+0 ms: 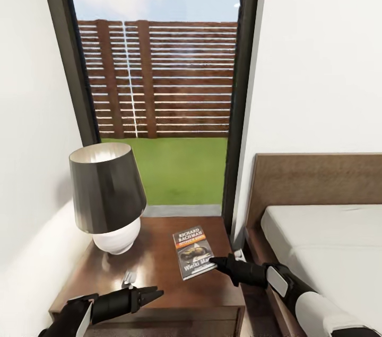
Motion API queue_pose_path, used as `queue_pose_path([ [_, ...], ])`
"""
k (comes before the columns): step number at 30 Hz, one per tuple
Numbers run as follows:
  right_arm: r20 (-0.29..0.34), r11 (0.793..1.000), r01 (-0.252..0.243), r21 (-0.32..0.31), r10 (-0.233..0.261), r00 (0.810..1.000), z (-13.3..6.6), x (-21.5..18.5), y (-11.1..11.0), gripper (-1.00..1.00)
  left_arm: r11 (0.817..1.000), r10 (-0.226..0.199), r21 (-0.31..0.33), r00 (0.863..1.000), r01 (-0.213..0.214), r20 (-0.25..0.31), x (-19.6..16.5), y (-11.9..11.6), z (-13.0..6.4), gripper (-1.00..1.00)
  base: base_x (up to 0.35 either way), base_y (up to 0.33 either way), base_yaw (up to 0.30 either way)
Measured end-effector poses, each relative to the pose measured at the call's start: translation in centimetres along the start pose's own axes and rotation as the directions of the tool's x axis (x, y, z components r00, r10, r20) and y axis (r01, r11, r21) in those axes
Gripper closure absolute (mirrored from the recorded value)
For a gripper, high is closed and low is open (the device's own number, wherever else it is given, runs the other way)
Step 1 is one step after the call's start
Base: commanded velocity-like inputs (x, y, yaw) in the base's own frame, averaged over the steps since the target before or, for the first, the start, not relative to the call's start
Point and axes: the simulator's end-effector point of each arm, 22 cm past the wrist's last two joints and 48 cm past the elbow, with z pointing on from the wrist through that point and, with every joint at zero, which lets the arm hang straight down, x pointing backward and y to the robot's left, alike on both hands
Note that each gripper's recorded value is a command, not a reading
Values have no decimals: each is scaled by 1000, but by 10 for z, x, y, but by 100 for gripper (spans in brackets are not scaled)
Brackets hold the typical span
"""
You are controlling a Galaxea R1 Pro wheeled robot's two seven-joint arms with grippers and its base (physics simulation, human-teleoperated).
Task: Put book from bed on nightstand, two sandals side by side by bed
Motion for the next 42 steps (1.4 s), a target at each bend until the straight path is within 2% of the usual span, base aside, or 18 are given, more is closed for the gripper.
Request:
queue_pose_path([
  [4, 0, 1000, -4, -2, 4, 1000, 2, 3, -8, 100, 1000, 0, 0, 1000, 0, 0, 7, 6, 1, -100, 0, 0, 0],
  [13, -4, 1000, -3, -4, 3, 1000, 5, 5, -6, 100, 1000, 0, -1, 1000, 0, 3, 6, 6, 0, -100, 10, 2, 0],
  [30, -4, 1000, 6, 3, -6, 1000, 6, 6, -7, 100, 1000, 1, -1, 1000, -1, 2, 6, 6, 0, -100, 158, 73, 0],
  [42, -6, 1000, -6, -3, 6, 1000, 6, 7, -6, 100, 1000, -1, -1, 1000, 1, 4, 6, 6, 0, -100, 15, 10, 0],
])
